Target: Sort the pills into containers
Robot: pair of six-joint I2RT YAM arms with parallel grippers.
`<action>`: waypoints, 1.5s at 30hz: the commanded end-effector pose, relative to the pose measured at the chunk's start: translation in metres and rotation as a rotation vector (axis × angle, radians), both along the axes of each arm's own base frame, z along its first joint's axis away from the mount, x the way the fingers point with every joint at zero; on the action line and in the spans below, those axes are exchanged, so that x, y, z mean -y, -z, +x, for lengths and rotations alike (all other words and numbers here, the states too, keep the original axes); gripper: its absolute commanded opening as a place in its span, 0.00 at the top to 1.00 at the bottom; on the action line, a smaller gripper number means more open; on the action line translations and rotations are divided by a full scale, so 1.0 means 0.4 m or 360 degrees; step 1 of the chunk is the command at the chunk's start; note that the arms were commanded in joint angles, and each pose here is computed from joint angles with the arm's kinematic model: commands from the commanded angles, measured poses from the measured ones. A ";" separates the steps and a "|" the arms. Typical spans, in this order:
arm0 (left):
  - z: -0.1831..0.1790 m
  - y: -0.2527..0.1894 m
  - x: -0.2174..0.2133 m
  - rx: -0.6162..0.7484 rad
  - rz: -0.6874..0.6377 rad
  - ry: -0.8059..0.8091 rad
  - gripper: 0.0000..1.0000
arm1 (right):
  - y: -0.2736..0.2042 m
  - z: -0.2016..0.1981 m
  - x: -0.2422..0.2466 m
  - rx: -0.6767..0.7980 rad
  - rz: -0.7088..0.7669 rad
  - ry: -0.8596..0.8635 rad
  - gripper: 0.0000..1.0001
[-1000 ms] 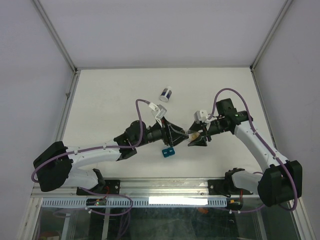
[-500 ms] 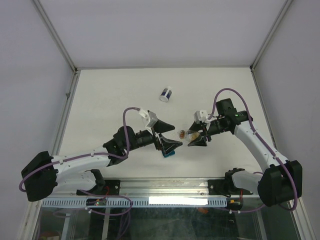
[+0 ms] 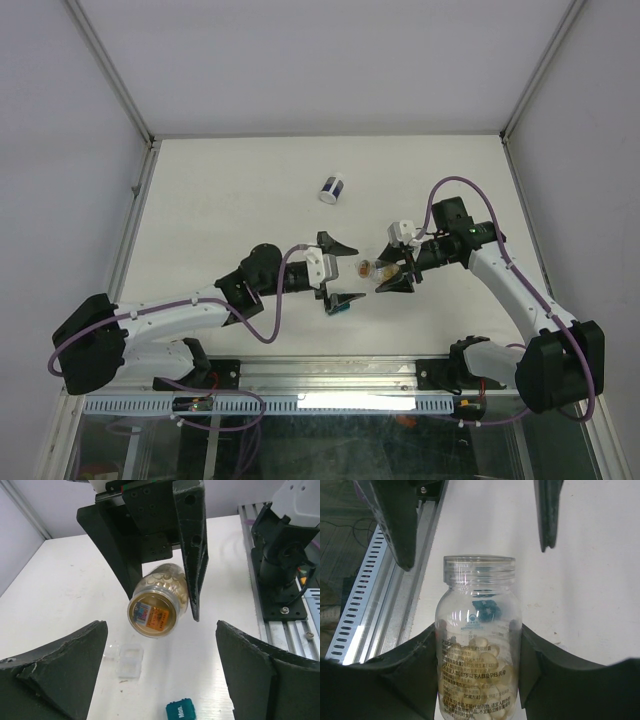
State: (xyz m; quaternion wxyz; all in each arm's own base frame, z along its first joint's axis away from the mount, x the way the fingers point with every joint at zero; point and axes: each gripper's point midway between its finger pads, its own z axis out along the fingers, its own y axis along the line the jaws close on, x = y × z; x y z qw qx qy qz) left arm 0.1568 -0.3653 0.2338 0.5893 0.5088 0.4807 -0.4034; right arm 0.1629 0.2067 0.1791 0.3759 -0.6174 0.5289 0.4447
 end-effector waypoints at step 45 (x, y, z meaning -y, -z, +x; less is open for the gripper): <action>0.030 -0.162 0.055 -0.1072 -0.0479 -0.0365 1.00 | -0.021 0.001 -0.017 0.0054 0.0043 -0.0049 1.00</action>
